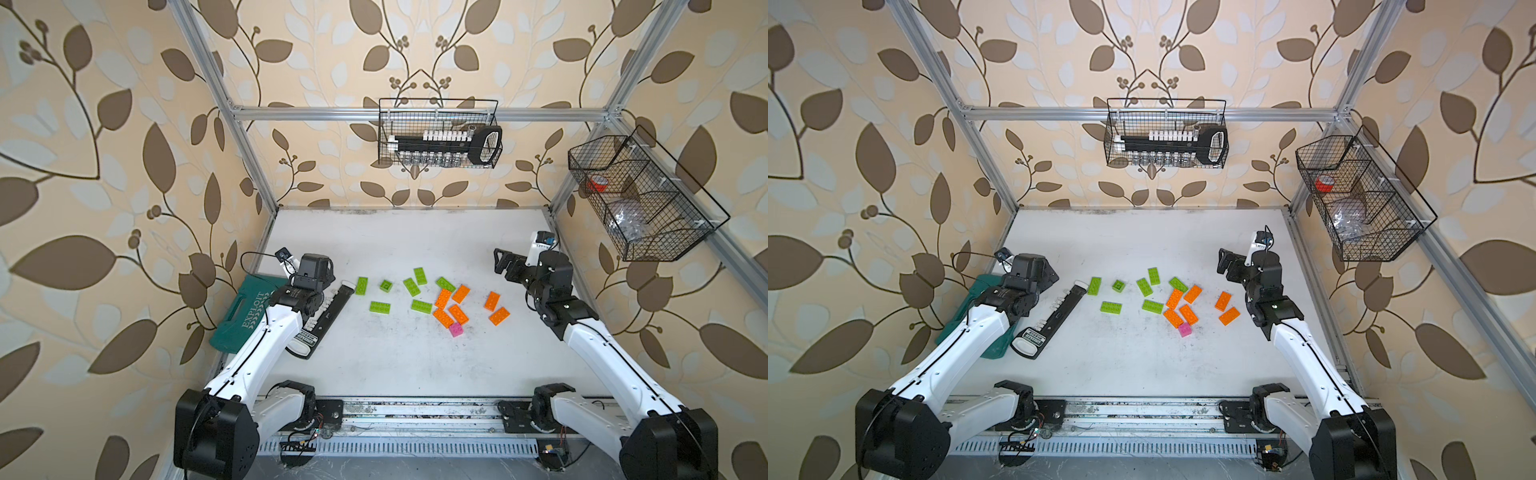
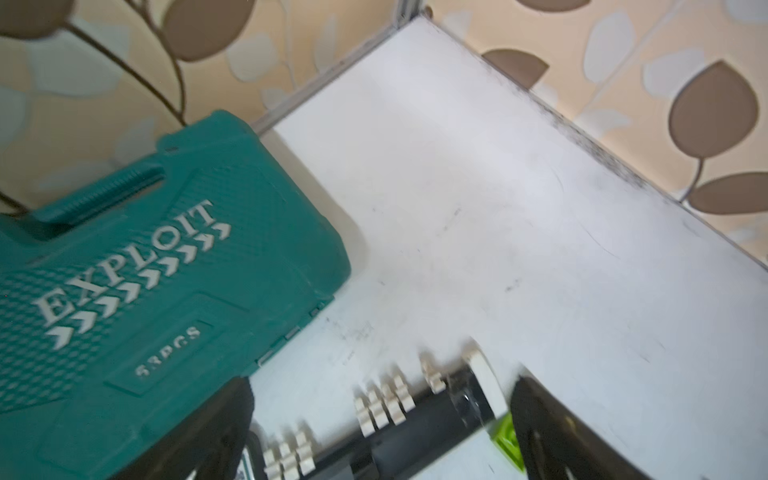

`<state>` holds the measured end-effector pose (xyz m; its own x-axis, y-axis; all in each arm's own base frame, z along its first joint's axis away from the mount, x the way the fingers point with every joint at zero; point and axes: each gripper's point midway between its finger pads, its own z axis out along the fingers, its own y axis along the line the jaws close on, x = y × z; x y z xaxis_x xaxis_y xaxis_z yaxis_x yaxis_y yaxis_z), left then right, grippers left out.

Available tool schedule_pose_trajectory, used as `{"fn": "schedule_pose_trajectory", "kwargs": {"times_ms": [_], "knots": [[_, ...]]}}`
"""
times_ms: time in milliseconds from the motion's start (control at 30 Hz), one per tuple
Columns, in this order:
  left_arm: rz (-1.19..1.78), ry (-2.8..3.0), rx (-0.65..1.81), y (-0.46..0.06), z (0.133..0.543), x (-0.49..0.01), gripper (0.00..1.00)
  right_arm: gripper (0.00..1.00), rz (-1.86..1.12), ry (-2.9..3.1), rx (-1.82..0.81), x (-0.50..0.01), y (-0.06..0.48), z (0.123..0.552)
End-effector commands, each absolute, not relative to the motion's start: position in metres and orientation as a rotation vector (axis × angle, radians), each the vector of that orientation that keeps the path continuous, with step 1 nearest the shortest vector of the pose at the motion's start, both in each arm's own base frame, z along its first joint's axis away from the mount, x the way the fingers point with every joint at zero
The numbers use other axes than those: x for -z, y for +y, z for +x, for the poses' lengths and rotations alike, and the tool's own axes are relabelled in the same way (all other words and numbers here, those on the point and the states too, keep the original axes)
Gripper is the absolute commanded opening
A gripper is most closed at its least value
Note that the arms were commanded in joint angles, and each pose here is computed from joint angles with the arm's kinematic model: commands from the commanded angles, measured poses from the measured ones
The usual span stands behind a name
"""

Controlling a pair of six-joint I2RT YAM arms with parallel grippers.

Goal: Assemble a small pinwheel with lego
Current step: Pick up the lego brick from the center of the board.

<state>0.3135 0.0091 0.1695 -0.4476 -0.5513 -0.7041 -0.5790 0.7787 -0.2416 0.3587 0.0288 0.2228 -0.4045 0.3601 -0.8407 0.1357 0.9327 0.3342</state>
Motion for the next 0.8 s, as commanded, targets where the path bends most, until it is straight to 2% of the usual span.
{"fn": "schedule_pose_trajectory", "kwargs": {"times_ms": [0,100,233,467,567,600,700,767], "knots": [[-0.723,2.287,0.157,-0.044,0.309,-0.168,0.99,0.99,0.426,2.214,-0.364,-0.194,0.049,0.34],[-0.577,2.339,0.218,-0.083,0.304,-0.167,0.99,0.99,0.345,2.304,-0.307,-0.184,0.065,0.335],[-0.398,2.392,0.249,-0.131,0.298,-0.163,0.99,0.99,0.249,2.474,-0.356,-0.169,0.1,0.324],[-0.166,2.49,0.41,-0.209,0.282,-0.152,0.99,0.97,-0.158,2.801,-0.454,-0.122,0.176,0.272],[-0.171,2.509,0.47,-0.219,0.277,-0.143,0.99,0.89,-0.273,2.838,-0.454,-0.111,0.191,0.261],[-0.178,2.506,0.501,-0.221,0.275,-0.14,0.99,0.83,-0.304,2.85,-0.463,-0.108,0.196,0.259],[-0.186,2.496,0.56,-0.224,0.271,-0.137,0.99,0.7,-0.385,2.892,-0.484,-0.1,0.208,0.253],[-0.209,2.49,0.544,-0.219,0.272,-0.136,0.99,0.66,-0.438,2.904,-0.487,-0.097,0.215,0.251]]}}
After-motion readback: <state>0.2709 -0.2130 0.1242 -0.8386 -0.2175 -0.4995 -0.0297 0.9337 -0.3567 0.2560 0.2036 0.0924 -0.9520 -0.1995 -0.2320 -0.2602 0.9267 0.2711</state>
